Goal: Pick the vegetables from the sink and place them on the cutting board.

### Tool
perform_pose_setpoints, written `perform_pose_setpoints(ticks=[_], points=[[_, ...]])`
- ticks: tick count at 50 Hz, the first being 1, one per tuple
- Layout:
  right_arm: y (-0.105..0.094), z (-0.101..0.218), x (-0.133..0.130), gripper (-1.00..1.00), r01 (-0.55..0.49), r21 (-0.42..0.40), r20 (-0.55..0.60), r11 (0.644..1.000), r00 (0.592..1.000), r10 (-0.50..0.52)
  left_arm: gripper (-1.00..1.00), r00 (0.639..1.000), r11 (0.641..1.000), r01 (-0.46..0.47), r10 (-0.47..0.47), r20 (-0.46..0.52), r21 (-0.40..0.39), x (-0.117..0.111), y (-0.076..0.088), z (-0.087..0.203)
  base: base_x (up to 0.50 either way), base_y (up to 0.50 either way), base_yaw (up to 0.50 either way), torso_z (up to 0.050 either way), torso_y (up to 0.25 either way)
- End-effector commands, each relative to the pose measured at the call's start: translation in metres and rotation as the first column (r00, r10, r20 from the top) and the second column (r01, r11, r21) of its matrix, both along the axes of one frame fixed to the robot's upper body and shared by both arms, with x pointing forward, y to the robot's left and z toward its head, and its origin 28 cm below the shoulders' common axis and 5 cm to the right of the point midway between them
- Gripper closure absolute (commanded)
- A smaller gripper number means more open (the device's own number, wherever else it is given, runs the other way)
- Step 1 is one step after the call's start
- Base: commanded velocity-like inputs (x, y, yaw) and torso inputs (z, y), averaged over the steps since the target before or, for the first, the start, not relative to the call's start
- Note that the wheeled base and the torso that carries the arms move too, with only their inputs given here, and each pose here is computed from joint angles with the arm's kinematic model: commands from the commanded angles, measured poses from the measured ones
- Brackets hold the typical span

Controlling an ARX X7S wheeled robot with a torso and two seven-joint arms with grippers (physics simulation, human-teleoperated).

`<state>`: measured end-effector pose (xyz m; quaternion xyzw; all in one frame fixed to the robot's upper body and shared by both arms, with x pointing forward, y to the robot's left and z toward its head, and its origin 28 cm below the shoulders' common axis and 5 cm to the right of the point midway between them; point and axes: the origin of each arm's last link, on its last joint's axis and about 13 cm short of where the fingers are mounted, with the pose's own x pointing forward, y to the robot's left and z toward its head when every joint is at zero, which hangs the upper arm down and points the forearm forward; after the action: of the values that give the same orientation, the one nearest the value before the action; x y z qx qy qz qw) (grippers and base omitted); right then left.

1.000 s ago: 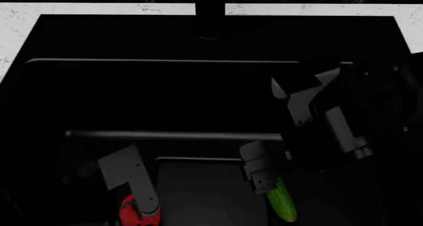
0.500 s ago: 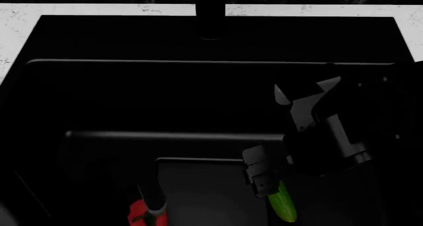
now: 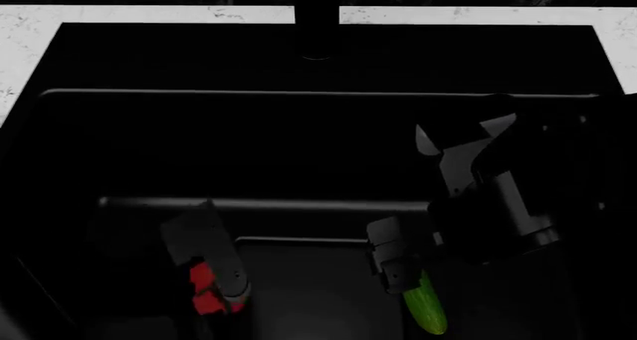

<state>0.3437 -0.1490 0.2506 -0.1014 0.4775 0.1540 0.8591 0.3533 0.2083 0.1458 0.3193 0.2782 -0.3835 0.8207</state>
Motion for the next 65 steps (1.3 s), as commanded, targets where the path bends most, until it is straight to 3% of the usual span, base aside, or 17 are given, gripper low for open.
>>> perform_pose_setpoints(ticks=[1, 12, 20, 29, 43, 65], points=[[0.001, 0.0, 0.0, -1.0, 0.006, -0.002, 0.0, 1.0, 1.0, -0.006, 1.0, 0.947, 0.993, -0.113, 0.119, 0.3, -0.037, 0.002, 0.007, 0.027, 0.0, 0.0, 0.0, 0.0, 0.0], [0.005, -0.003, 0.005, -1.0, 0.016, -0.006, -0.007, 1.0, 1.0, -0.016, 1.0, 0.921, 0.984, -0.141, 0.169, 0.35, -0.105, 0.001, 0.011, 0.037, 0.0, 0.0, 0.0, 0.0, 0.0], [0.007, -0.007, 0.015, -1.0, 0.064, -0.006, -0.041, 0.998, 0.997, -0.064, 1.0, 0.85, 0.939, -0.281, 0.34, 0.402, -0.2, 0.008, 0.013, 0.053, 0.0, 0.0, 0.0, 0.0, 0.0], [0.012, -0.011, 0.029, -1.0, 0.096, -0.011, -0.021, 0.995, 0.995, -0.096, 1.0, 0.859, 0.943, -0.27, 0.328, 0.394, -0.195, 0.006, 0.013, 0.046, 0.0, 0.0, 0.0, 0.0, 0.0], [0.023, -0.045, 0.044, -1.0, 0.078, -0.033, -0.051, 0.996, 0.995, -0.08, 1.0, 0.858, 0.943, -0.264, 0.325, 0.398, -0.202, 0.002, 0.013, 0.048, 0.0, 0.0, 0.0, 0.0, 0.0], [0.019, -0.094, 0.037, -1.0, 0.083, -0.031, -0.118, 0.996, 0.989, -0.087, 1.0, 0.869, 0.948, -0.256, 0.312, 0.384, -0.189, 0.001, 0.011, 0.039, 0.0, 0.0, 0.0, -0.001, 0.0]])
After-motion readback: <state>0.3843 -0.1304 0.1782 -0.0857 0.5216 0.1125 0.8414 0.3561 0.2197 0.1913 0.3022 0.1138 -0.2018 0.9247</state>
